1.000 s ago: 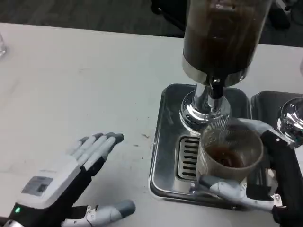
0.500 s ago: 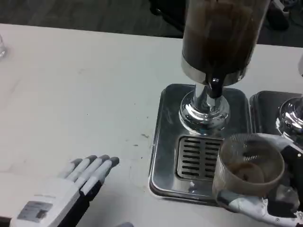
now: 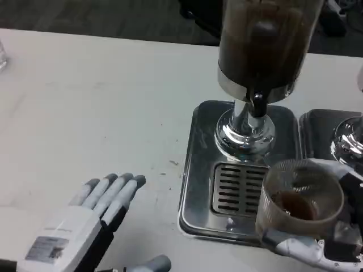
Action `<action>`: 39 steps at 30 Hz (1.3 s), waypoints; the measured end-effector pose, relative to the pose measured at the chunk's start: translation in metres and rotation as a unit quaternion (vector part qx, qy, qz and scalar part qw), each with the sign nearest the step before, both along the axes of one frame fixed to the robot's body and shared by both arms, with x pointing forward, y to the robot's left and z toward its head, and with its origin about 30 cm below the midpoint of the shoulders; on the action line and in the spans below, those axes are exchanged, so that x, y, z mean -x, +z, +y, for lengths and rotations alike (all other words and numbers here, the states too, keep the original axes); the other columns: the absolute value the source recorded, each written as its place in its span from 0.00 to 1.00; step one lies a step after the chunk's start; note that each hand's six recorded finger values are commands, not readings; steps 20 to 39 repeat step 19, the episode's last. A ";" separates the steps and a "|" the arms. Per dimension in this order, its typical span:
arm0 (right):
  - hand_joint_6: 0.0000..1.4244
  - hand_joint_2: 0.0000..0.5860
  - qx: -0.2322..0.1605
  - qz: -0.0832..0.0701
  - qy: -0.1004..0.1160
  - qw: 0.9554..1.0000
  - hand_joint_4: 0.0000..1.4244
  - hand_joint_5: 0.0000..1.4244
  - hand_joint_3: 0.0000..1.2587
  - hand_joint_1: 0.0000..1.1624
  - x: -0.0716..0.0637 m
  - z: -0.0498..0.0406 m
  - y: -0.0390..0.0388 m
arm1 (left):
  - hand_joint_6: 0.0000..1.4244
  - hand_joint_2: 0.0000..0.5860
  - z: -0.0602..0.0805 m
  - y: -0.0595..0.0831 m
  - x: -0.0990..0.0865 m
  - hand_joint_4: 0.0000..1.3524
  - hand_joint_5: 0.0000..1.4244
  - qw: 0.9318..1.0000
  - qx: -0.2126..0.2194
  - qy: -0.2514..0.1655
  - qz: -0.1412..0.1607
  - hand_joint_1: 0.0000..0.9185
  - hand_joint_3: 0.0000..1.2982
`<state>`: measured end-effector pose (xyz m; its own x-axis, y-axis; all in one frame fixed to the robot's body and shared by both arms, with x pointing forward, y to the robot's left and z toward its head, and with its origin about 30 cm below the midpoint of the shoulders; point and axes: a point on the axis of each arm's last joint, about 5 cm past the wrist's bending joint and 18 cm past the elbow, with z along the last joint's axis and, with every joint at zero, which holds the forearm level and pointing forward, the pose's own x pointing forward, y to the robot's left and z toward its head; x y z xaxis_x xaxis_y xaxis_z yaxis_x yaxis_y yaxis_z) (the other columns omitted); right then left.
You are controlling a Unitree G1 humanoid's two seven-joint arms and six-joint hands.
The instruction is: Grasp the cup under the faucet to collect the drink, then remove the cup.
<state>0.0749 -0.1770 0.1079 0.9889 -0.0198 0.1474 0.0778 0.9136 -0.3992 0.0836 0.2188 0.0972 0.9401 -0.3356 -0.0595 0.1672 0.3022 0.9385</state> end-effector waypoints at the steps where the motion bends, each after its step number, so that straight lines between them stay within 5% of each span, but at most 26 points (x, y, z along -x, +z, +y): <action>1: 0.87 0.25 0.000 0.000 0.000 1.000 0.62 0.66 0.67 0.88 0.000 0.0000 0.0000 | 0.00 0.27 0.000 0.000 0.000 0.00 0.00 1.000 0.000 0.001 0.000 0.00 0.00; 39: 0.87 0.25 -0.010 -0.002 -0.008 1.000 0.62 0.66 0.67 0.88 0.000 0.0021 -0.0003 | 0.00 0.28 -0.003 -0.001 0.004 0.00 0.00 1.000 0.003 0.012 -0.009 0.00 0.00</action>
